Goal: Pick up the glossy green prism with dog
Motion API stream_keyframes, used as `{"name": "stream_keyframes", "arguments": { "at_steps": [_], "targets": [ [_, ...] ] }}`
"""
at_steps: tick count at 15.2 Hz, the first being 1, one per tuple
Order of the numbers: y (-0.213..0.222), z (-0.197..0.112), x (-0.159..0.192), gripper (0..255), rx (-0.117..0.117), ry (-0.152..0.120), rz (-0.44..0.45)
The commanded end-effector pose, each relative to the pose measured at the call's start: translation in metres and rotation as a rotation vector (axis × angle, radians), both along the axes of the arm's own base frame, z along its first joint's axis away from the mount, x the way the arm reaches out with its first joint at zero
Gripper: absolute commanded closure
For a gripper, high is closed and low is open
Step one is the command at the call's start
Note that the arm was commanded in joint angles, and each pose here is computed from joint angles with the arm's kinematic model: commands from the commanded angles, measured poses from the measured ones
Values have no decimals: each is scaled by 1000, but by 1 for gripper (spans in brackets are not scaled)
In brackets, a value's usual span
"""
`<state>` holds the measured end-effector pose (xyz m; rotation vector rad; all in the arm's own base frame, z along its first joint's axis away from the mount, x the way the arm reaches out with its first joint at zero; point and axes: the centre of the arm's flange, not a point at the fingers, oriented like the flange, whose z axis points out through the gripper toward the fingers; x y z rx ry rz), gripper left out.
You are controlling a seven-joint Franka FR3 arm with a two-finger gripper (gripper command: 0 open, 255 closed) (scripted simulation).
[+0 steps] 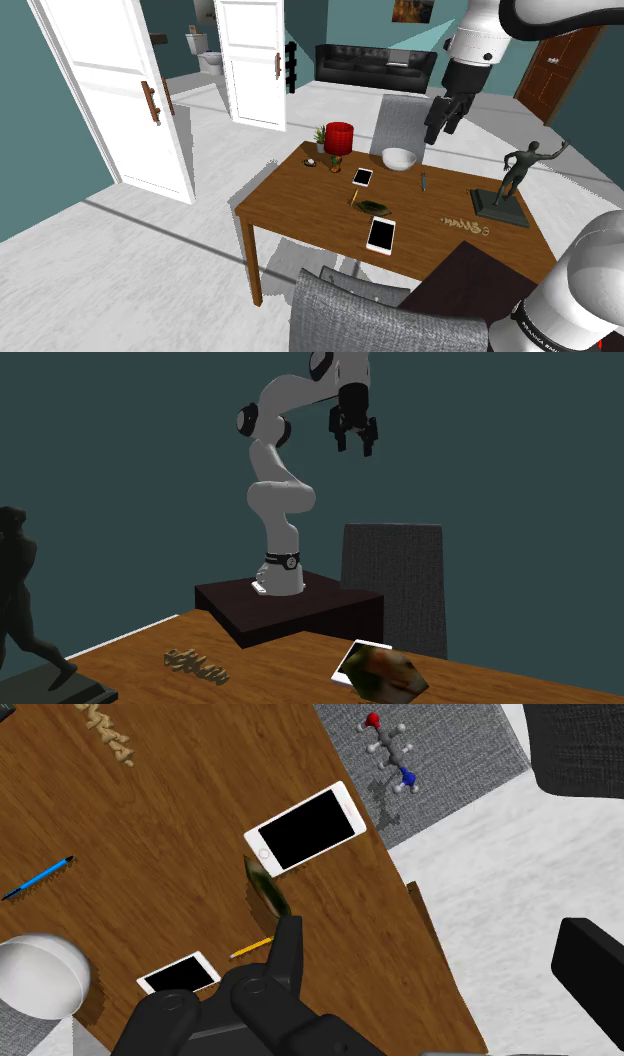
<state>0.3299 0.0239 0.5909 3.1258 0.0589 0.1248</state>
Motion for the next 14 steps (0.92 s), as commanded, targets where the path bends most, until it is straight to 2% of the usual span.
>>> {"name": "stream_keyframes", "arguments": {
  "at_steps": [1, 14],
  "targets": [
    [0, 0, 0, 0, 0, 0, 0],
    [-44, -148, 70, 0, -90, 15, 187]
  ]
}}
